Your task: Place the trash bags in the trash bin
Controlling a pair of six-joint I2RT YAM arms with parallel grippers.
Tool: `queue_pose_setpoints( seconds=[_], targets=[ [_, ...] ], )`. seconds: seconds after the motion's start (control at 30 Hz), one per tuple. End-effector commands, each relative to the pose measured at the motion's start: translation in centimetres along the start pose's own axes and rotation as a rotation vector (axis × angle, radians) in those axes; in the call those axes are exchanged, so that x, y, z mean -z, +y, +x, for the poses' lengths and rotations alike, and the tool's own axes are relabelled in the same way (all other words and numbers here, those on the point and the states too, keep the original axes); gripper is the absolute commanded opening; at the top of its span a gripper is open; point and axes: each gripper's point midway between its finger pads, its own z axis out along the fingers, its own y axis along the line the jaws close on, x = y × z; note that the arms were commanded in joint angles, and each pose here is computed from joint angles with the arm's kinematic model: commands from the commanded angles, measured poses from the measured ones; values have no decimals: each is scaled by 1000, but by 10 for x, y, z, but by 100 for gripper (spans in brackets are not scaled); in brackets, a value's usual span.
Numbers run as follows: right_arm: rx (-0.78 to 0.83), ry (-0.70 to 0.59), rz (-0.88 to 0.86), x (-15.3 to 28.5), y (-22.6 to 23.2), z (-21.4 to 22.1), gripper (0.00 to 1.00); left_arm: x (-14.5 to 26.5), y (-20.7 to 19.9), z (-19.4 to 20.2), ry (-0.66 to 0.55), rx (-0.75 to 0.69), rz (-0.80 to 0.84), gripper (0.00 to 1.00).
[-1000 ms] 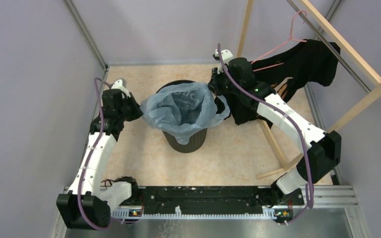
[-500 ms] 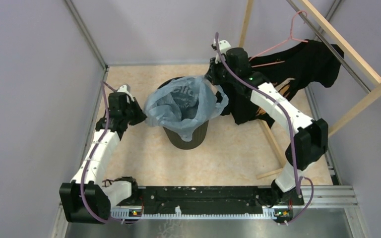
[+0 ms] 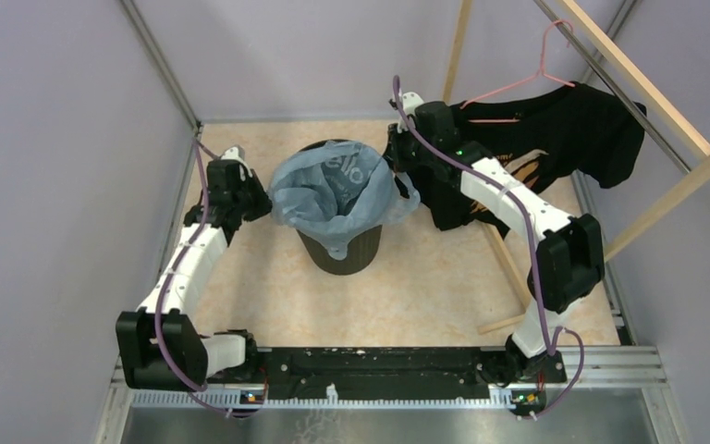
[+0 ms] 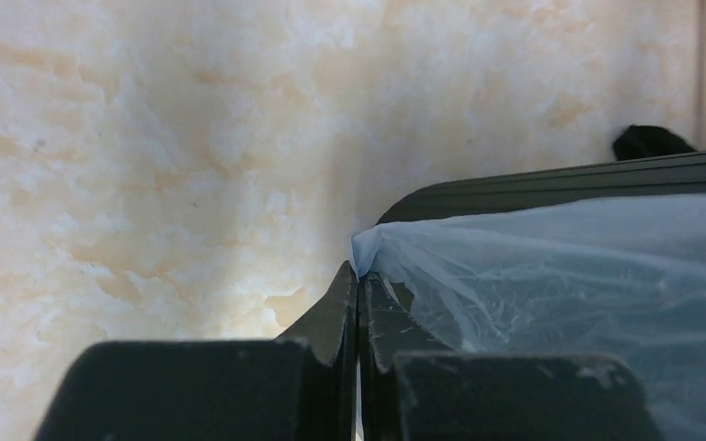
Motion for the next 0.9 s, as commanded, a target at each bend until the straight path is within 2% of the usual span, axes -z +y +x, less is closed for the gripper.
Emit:
queue_pose_setpoints(
  seconds=[0.0,0.17,0.47,0.6,0.7,0.87],
  targets=[
    [1,-100,-48,16,13,-40,4,-14,14,11,18,21,-43,0],
    [-13,-104,-15,-1,5,-50,5,-11,10,23,56,39,-10,0],
    [-88,42,4,-39,-11,16,4,16,-12,-27,-85,5,29,0],
    [-107,65,-3,-43,-11,31,4,-6,-19,-9,-7,43,94,0],
    [-112,84,-12,-40,-8,34,4,-24,-5,15,69,83,50,0],
    [-96,8,-74,-20,9,-1,5,-37,20,43,132,108,-40,0]
  ],
)
